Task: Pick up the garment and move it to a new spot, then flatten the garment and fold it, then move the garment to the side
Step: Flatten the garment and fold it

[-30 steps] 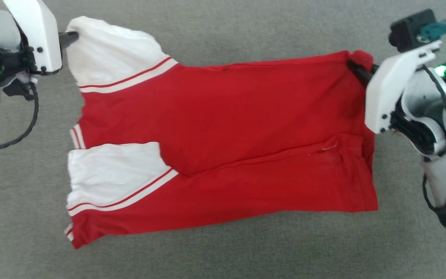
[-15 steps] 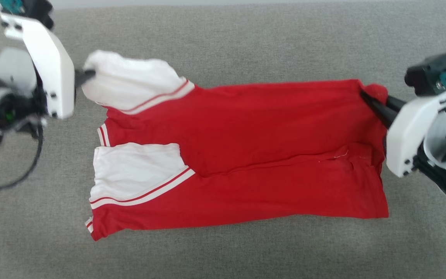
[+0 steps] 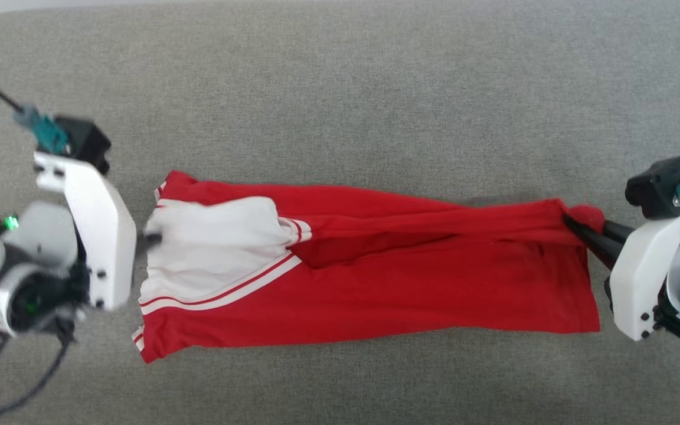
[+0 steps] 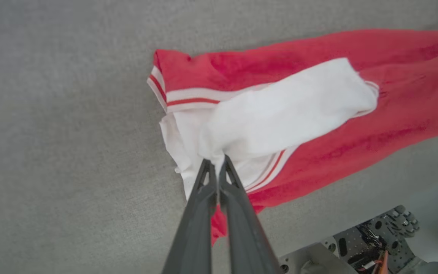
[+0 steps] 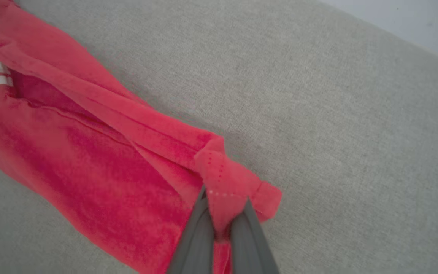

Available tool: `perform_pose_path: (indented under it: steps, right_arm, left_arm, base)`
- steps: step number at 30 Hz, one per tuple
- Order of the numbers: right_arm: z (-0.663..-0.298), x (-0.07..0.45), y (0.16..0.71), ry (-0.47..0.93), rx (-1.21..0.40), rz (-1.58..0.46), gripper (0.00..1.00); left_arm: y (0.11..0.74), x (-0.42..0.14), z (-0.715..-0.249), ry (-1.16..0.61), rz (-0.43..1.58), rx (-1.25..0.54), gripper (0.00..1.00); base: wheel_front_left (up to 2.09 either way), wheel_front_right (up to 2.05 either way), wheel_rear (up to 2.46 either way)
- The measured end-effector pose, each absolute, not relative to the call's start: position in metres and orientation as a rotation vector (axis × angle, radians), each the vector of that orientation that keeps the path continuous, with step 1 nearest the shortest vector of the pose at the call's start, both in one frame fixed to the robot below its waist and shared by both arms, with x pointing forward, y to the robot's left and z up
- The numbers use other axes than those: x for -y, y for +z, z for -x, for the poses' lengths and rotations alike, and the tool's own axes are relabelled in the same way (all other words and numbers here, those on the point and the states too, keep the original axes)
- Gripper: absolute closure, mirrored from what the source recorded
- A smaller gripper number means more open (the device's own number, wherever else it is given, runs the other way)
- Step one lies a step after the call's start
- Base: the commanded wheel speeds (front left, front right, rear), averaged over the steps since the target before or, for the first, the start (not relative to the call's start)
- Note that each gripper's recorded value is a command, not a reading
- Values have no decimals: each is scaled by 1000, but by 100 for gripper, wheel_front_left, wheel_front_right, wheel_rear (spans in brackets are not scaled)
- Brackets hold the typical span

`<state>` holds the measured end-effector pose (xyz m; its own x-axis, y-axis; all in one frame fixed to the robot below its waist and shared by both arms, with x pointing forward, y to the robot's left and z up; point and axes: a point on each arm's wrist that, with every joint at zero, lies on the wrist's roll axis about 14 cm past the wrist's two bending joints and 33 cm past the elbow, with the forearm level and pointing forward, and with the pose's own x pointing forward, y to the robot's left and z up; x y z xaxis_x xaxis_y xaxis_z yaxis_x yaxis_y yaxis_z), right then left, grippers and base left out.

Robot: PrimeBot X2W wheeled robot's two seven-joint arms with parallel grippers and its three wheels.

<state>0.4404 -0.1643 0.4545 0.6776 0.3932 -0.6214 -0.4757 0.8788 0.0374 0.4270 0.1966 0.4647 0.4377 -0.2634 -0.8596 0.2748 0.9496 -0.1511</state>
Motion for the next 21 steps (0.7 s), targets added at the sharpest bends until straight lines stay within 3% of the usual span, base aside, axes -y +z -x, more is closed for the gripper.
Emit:
perform_pose_path:
  steps: [9, 10, 11, 12, 13, 17, 21]
  right_arm:
    - [-426, 166, 417, 472, -792, 73, 100]
    - [-424, 164, 413, 476, -807, 70, 91]
    - [-423, 163, 408, 473, -821, 75, 28]
    - [-423, 161, 407, 475, -825, 70, 0]
    - [-422, 161, 406, 476, -832, 71, 0]
    - [-424, 157, 409, 476, -824, 64, 0]
    - [-425, 159, 419, 467, -798, 53, 0]
  left_arm:
    - [414, -190, -389, -328, 72, -1212, 100]
    - [409, -191, -388, -320, 78, -1219, 100]
    - [400, -194, -387, -298, 91, -1231, 97]
    - [397, -195, -387, -291, 96, -1232, 77]
    - [394, -195, -388, -286, 102, -1228, 55]
    - [395, -198, -397, -267, 115, -1177, 0]
    - [408, -200, -410, -270, 120, -1063, 0]
  base:
    - [0, 0, 0]
    - [0, 0, 0]
    - [0, 0, 0]
    - [0, 0, 0]
    - [0, 0, 0]
    - [0, 0, 0]
    - [0, 0, 0]
